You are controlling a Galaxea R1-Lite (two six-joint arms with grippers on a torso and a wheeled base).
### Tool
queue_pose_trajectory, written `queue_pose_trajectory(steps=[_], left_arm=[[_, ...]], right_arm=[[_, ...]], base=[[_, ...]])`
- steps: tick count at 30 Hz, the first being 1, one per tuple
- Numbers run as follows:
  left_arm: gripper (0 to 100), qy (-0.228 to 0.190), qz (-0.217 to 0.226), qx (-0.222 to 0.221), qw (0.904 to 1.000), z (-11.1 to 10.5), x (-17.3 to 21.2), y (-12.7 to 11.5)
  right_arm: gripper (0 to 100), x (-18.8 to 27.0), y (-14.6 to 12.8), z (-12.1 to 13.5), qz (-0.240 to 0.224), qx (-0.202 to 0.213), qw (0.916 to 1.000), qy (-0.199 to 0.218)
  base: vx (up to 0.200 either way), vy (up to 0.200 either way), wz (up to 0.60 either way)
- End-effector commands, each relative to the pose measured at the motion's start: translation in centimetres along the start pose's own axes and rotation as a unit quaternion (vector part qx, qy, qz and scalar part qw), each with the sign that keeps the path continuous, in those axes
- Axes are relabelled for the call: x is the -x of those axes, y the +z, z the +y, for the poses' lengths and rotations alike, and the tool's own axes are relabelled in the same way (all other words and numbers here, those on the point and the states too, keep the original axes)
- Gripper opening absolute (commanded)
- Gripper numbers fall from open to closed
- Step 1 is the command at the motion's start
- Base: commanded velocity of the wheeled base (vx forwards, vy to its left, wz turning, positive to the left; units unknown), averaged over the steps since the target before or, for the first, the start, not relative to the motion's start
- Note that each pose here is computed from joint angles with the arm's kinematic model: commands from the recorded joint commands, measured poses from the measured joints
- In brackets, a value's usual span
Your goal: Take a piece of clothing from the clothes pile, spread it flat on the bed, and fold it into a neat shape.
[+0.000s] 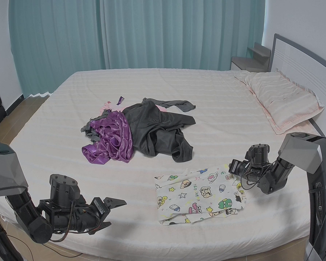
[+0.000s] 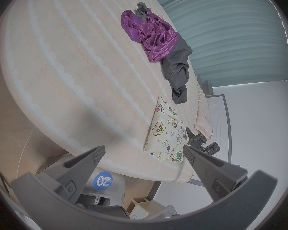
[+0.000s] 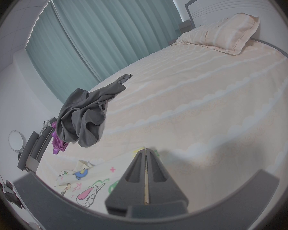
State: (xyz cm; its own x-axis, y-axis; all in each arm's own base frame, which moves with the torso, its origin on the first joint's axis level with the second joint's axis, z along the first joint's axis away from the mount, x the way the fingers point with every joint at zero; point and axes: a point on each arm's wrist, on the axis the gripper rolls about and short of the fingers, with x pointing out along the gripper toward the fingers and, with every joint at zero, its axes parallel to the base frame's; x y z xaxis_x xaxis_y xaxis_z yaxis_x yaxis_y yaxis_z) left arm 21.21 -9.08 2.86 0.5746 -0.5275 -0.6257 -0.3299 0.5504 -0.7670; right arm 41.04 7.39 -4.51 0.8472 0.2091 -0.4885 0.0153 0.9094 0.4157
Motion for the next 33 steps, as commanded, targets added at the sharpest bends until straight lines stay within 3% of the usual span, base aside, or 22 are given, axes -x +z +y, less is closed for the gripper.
queue_pose_trajectory(steps=[1, 8, 14, 22, 23, 28, 33], left_arm=[[100, 0.0, 0.0, 0.001, 1.0, 0.0, 0.0, 0.0], [100, 0.0, 0.0, 0.0, 1.0, 0.0, 0.0, 0.0], [100, 0.0, 0.0, 0.0, 1.0, 0.0, 0.0, 0.0], [100, -0.001, 0.0, 0.0, 1.0, 0.0, 0.0, 0.0], [100, -0.001, 0.0, 0.0, 1.0, 0.0, 0.0, 0.0], [100, -0.001, 0.0, 0.0, 1.0, 0.0, 0.0, 0.0], [100, 0.0, 0.004, -0.001, 1.0, 0.0, -0.1, -0.1]], right_arm=[[0, 0.0, 0.1, -0.3, -0.003, -0.001, 1.0, -0.005], [0, 1.7, 2.0, 0.3, -0.025, -0.004, 0.9997, -0.003], [0, 6.6, 2.8, 1.1, -0.022, -0.003, 0.9998, 0.002], [0, 13.2, -1.7, 1.7, 0.058, 0.012, 0.9982, 0.005], [100, 13.6, -2.2, 1.7, 0.063, 0.012, 0.9979, 0.007], [100, 14.5, -4.3, 1.2, 0.071, 0.013, 0.9973, 0.012], [100, 14.9, -4.9, 0.9, 0.049, 0.014, 0.9984, 0.025]], base=[[0.0, 0.0, 0.0], [0.0, 0.0, 0.0], [0.0, 0.0, 0.0], [0.0, 0.0, 0.0], [0.0, 0.0, 0.0], [0.0, 0.0, 0.0], [0.0, 0.0, 0.0]])
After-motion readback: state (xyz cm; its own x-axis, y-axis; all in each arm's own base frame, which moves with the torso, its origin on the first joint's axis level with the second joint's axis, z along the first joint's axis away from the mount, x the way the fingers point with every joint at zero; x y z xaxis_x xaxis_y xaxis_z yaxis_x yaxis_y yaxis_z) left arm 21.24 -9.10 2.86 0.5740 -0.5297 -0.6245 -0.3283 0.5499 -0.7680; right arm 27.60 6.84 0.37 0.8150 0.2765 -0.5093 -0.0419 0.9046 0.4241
